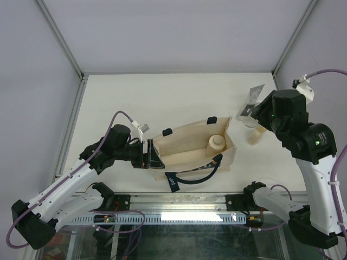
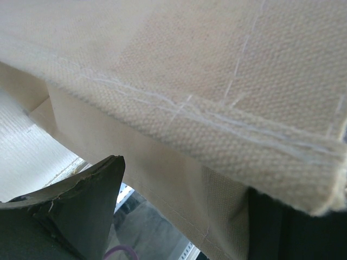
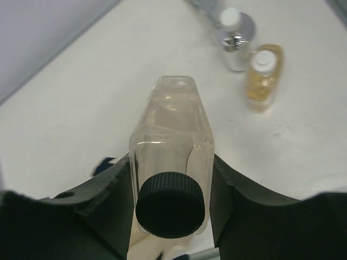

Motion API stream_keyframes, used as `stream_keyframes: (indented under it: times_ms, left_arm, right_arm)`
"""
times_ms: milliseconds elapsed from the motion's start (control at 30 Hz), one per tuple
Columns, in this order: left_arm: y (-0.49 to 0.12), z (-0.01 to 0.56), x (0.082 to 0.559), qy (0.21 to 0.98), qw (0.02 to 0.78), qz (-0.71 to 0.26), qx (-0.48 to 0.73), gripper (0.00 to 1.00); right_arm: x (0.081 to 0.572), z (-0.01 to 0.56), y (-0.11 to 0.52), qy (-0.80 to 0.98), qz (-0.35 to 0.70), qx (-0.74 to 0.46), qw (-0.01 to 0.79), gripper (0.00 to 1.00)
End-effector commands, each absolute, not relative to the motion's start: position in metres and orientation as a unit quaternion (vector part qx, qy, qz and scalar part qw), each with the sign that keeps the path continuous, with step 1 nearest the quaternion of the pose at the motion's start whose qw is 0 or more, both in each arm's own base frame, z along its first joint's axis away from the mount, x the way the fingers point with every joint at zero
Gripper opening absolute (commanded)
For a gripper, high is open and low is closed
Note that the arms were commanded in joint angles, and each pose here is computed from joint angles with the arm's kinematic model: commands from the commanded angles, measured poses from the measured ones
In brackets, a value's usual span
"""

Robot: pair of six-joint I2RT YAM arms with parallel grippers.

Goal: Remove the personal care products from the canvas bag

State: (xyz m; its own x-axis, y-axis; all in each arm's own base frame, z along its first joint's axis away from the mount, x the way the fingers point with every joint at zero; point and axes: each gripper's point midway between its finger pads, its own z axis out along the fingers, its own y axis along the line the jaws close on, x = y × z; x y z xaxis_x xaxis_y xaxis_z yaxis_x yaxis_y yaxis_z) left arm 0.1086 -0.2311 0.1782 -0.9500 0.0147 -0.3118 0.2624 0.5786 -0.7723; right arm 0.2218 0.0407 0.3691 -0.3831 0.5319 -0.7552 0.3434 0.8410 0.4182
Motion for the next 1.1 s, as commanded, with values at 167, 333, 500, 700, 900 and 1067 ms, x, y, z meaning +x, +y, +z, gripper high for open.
stream_keyframes:
  times_ms: [167,333,500,700,900,1067]
  left_arm:
    - [-0.231,0.174,0.11,0.882,0.137,-0.44,0.093,0.79]
    - [-0.231,0.174,0.111,0.883,0.136,-0.44,0.092,0.79]
    - [-0.232,0.176,0.111,0.882,0.138,-0.442,0.091,0.79]
    - [-0.232,0.181,0.113,0.88,0.144,-0.444,0.089,0.79]
    - [-0.232,0.183,0.111,0.88,0.141,-0.445,0.089,0.79]
    - [-0.231,0.186,0.108,0.877,0.14,-0.451,0.089,0.8]
  right_arm:
    - [0.202,0.297,-0.009,0.827,-0.044,0.306,0.469,0.0]
    - [0.201,0.258,-0.009,0.834,-0.058,0.324,0.443,0.0]
    - [0.207,0.229,-0.021,0.84,-0.113,0.332,0.414,0.0]
    - [0.22,0.199,-0.042,0.843,-0.121,0.356,0.385,0.0]
    - [0.238,0.192,-0.07,0.842,-0.122,0.361,0.382,0.0]
    - [0.25,0.188,-0.077,0.851,-0.117,0.351,0.373,0.0]
